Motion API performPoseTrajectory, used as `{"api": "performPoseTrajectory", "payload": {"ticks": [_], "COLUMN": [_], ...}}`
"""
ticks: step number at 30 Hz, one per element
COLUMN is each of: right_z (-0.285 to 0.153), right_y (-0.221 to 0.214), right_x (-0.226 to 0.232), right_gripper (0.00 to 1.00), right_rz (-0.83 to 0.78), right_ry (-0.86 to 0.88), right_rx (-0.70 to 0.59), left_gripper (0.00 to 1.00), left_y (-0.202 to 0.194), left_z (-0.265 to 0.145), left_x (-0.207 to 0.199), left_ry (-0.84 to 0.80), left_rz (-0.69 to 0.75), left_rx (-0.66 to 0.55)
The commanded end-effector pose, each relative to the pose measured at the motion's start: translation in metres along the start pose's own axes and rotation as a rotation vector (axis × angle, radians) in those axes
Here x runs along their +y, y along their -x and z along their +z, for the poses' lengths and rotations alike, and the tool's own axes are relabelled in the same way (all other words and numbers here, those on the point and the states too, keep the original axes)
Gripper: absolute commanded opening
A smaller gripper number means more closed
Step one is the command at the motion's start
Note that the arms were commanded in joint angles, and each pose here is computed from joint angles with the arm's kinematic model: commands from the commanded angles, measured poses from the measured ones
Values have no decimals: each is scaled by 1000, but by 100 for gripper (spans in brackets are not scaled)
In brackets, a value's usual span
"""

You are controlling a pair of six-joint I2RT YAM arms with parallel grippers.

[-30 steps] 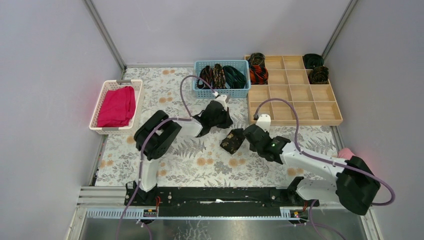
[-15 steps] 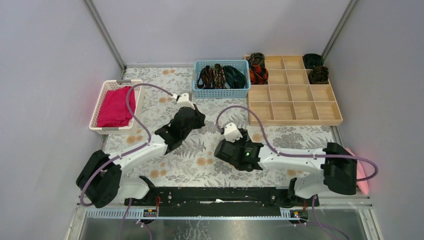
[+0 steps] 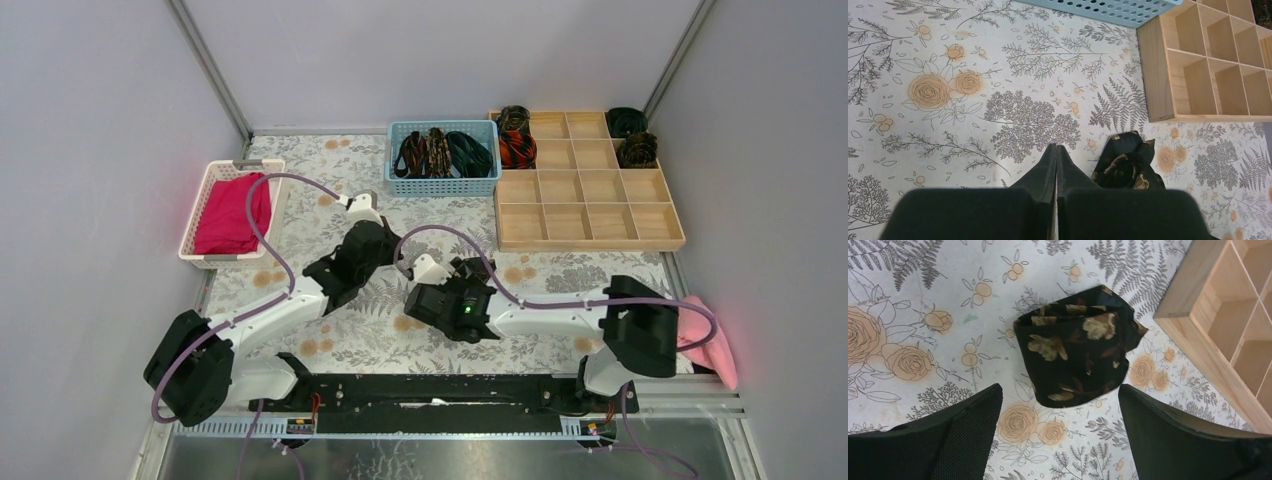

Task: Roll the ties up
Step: Roll the tie at the center of the board.

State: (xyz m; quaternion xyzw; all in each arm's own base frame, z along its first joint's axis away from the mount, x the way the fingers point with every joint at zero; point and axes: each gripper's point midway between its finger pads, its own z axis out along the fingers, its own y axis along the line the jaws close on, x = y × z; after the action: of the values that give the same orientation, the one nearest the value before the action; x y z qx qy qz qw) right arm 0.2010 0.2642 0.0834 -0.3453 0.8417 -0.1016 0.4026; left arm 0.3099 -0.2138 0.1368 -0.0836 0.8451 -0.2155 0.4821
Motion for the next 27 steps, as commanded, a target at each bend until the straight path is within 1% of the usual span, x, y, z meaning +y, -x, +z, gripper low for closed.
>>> {"api": "performPoseTrajectory", "payload": {"ticks": [1, 4, 7, 10, 20, 24, 27], "right_z": [12, 21, 33, 42, 65, 75, 79], "right_y": [9, 4, -4, -7, -4, -12, -16], "right_x": [16, 17, 18, 13, -22, -40, -46], "right_gripper": [95, 99, 100, 100, 100, 100, 100], "right_rz": [-80, -123, -162, -164, -92, -25, 0], "right_ry": [2, -38, -84, -111, -146, -138, -106], "right_rx": [9, 42, 69, 94, 158, 225, 237], "left_gripper": [1, 1, 0, 0, 0, 0, 0], "left_y": [-2, -4, -5, -1, 22, 28, 29], "left_z": [-2, -2, -3, -5, -27, -32, -32], "left_x": [7, 8, 7, 6, 6, 6, 6], "left_ry": [17, 18, 11, 4, -5, -6, -2], "left_rz": [17, 22, 23, 25, 20, 23, 27], "left_rx": [-11, -5, -3, -15, -84, -103, -108]}}
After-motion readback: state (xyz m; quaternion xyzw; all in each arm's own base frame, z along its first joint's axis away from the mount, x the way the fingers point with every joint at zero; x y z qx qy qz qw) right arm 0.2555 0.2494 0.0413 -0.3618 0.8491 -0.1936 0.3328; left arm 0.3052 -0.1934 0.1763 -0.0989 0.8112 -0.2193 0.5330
